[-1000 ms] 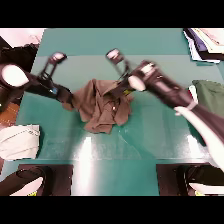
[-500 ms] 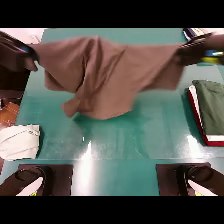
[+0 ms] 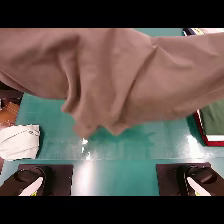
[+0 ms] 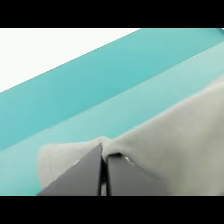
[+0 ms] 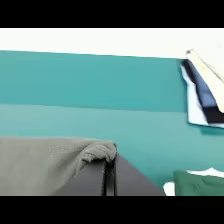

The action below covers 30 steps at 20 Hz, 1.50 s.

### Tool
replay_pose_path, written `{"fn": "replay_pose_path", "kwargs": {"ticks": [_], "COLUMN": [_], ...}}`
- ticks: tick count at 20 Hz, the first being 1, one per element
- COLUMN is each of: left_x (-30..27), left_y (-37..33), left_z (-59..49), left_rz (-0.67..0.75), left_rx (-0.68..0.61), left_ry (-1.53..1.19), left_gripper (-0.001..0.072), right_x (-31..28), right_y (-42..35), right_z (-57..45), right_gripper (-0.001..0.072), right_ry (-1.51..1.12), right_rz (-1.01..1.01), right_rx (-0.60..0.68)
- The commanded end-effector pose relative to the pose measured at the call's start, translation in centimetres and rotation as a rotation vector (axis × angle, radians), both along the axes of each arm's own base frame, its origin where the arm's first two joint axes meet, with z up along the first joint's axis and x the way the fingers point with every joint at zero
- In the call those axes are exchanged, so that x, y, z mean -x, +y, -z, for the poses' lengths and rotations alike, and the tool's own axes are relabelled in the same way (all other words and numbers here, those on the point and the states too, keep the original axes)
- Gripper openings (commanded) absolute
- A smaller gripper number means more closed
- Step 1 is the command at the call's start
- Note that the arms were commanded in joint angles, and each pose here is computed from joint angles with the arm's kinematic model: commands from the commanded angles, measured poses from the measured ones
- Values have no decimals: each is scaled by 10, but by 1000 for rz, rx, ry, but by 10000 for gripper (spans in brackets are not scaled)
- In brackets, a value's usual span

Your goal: Fold the shirts.

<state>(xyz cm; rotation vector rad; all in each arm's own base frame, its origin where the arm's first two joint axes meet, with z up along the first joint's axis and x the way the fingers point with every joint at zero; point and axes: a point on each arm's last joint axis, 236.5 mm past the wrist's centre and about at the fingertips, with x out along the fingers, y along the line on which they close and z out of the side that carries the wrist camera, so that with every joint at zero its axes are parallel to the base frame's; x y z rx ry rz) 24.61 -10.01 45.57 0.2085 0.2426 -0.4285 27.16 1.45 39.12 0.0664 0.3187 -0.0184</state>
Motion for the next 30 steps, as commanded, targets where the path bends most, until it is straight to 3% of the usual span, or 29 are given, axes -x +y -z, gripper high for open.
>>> {"fn": "replay_pose_path", "kwargs": {"ticks": [1,7,12,13,14,15,17,21,27,30], "left_x": [-26,-65,-70,-69,-70,-70,-70,-70,-71,-71], "left_y": [-7,-16,-13,-13,-13,-12,-10,-10,-10,-10], "left_z": [53,280,394,402,403,403,403,403,403,403], "left_rz": [-3,-2,-39,-41,-43,-45,-48,-49,-50,-50], "left_rx": [-30,-181,-199,-199,-199,-201,-209,-212,-209,-209], "left_ry": [157,737,870,874,873,869,869,868,865,868], "left_gripper": [22,23,23,23,23,23,23,23,23,23], "right_x": [-18,-115,-202,-212,-217,-217,-200,-121,2,36], "right_y": [6,45,77,79,78,73,56,42,55,80], "right_z": [33,178,235,237,240,243,253,303,424,456], "right_gripper": [21,24,32,195,578,611,428,428,429,430], "right_ry": [133,588,576,559,558,572,649,893,1197,1277], "right_rz": [7,-135,-281,-297,-297,-292,-294,-345,-254,-257], "right_rx": [-34,-19,-284,-328,-378,-411,-396,-383,-541,-608]}}
